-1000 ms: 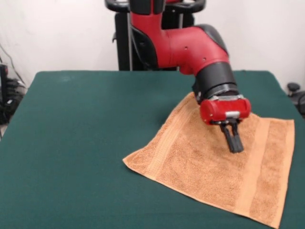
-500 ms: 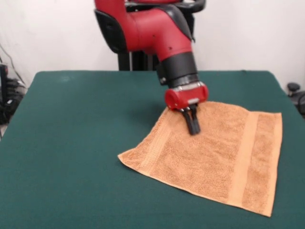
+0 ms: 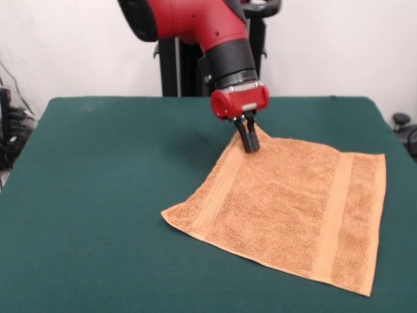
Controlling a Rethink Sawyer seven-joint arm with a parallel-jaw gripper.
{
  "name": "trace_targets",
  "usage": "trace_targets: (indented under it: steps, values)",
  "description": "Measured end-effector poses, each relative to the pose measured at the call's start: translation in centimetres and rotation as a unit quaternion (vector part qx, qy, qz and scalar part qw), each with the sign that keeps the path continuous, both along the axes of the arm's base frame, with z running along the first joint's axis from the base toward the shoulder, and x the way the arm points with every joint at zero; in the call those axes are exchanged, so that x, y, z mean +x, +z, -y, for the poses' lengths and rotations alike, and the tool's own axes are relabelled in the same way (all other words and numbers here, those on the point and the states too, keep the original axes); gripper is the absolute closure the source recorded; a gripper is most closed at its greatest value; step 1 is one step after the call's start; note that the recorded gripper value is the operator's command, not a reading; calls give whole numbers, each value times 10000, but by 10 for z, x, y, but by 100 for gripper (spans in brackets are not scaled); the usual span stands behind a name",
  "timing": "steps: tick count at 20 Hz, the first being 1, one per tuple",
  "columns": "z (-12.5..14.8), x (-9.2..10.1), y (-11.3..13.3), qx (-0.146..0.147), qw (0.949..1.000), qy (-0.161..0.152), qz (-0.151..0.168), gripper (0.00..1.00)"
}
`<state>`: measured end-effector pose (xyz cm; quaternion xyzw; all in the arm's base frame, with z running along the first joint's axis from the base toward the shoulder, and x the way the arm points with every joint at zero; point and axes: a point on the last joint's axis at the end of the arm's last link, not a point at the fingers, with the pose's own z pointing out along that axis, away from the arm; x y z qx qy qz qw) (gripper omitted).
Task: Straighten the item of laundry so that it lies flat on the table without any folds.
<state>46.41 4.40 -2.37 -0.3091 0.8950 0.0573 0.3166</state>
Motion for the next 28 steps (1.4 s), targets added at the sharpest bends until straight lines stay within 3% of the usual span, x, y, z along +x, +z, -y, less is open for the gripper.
trace_targets:
  steps: [16,28]
  values:
    - [-5,-25,6,-20,9995,201,-228,100]
    - [-6,-41,-5,-358,9954,327,-822,100]
